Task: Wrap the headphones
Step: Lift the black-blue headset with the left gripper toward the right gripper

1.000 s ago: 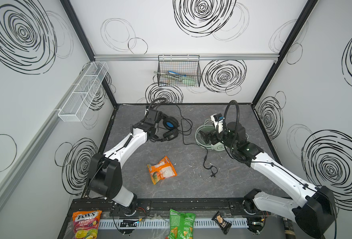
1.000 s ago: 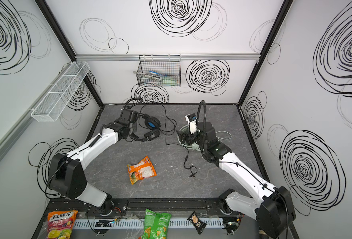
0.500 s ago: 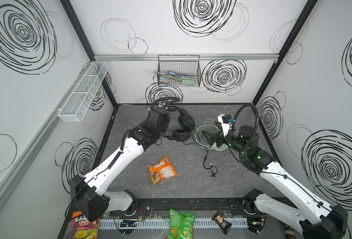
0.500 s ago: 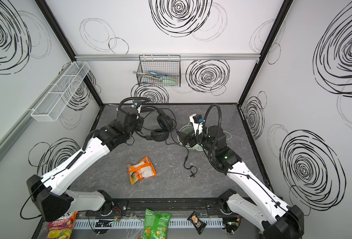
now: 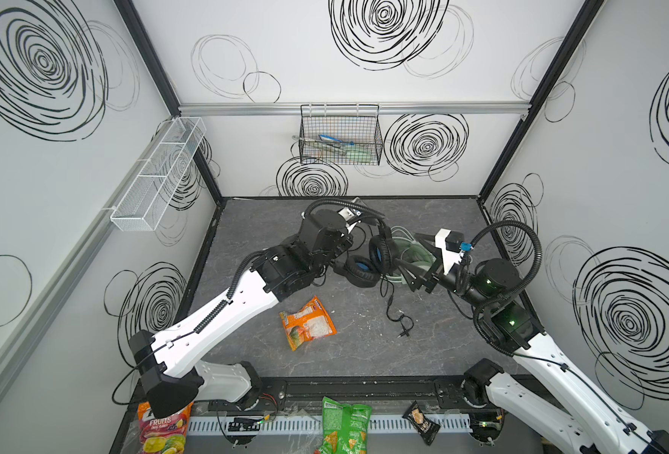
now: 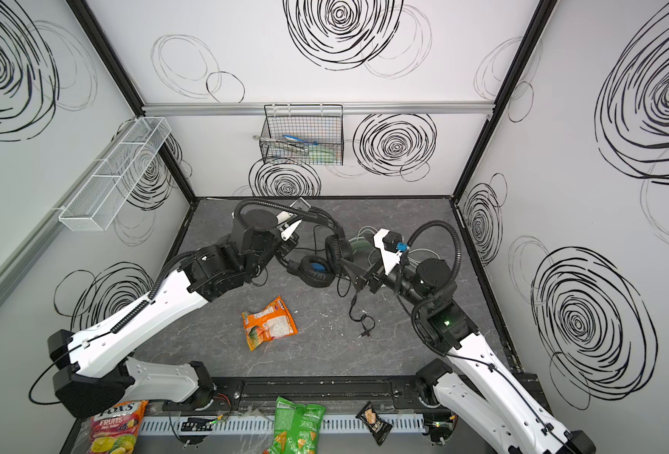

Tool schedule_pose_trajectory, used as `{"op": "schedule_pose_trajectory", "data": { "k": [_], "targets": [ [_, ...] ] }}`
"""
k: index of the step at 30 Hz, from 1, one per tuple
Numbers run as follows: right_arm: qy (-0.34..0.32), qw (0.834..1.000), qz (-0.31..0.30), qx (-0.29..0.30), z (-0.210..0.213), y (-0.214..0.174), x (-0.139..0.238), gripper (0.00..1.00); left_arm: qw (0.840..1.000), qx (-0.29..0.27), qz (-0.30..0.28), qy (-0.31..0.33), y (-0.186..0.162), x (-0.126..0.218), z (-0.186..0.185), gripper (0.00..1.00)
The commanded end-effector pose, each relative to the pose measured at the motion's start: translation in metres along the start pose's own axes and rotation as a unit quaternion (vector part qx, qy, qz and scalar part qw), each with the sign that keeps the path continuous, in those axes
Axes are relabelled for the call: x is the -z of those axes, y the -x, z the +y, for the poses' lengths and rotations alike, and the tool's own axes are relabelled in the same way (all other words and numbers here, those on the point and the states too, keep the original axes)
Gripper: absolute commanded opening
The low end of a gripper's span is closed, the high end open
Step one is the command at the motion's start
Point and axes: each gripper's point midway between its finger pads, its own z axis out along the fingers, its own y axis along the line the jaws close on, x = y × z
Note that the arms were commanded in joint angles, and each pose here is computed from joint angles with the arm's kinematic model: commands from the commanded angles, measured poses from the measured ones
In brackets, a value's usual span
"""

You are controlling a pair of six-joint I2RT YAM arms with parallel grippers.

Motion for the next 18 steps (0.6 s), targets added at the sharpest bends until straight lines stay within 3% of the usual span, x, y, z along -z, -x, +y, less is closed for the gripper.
{"op": "schedule_pose_trajectory", "data": {
  "k": [1, 10, 18],
  "targets": [
    [0.017, 0.999, -0.036, 0.026, 0.008, 0.013, 0.007, 0.97, 0.995, -0.027, -0.056, 0.078, 0.041, 0.015, 0.034, 0.0],
    [0.037, 0.997, -0.047, 0.047, 0.017, 0.02, 0.01, 0.97, 0.987, -0.077, -0.113, 0.08, 0.081, 0.043, 0.035, 0.0],
    [0.067, 0.995, -0.056, 0.051, 0.028, 0.017, 0.014, 0.97, 0.987, -0.096, -0.119, 0.043, 0.066, 0.051, 0.024, 0.0]
  ]
}}
